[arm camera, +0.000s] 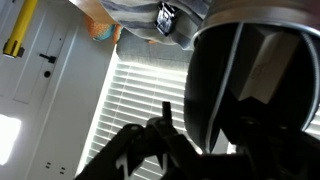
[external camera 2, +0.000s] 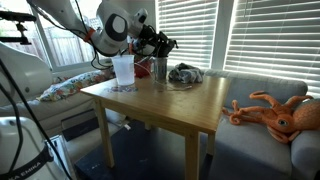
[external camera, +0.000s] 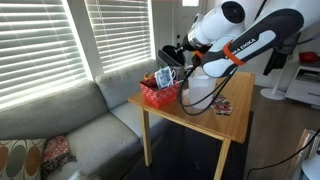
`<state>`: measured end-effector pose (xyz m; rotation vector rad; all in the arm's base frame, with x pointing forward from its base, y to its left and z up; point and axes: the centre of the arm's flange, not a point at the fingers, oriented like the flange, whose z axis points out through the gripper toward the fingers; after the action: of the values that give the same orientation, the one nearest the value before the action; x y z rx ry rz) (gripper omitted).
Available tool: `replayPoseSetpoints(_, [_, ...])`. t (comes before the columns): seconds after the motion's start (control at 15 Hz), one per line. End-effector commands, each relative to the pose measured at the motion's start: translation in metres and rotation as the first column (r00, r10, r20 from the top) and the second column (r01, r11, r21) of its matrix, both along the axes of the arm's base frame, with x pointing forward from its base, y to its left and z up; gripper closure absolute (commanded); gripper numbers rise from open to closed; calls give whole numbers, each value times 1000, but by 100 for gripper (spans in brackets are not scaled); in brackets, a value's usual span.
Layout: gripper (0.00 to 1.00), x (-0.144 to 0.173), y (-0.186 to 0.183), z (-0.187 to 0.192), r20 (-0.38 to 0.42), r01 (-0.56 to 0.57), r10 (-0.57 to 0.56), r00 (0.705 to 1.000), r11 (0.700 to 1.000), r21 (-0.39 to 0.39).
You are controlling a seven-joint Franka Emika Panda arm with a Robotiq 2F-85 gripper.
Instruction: Pick up the black glasses case and put it in the silver cup
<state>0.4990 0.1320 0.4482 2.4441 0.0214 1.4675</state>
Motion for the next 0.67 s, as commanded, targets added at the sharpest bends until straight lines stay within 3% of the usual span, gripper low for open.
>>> replayPoseSetpoints(0.0, [25, -10, 2, 7, -6, -25, 25, 1000, 1000, -13])
replayPoseSetpoints(0.2, [1, -18, 4, 14, 4, -33, 34, 999, 999, -19])
replayPoseSetpoints(0.6, [0, -43, 1, 37, 12, -33, 33, 999, 999, -5])
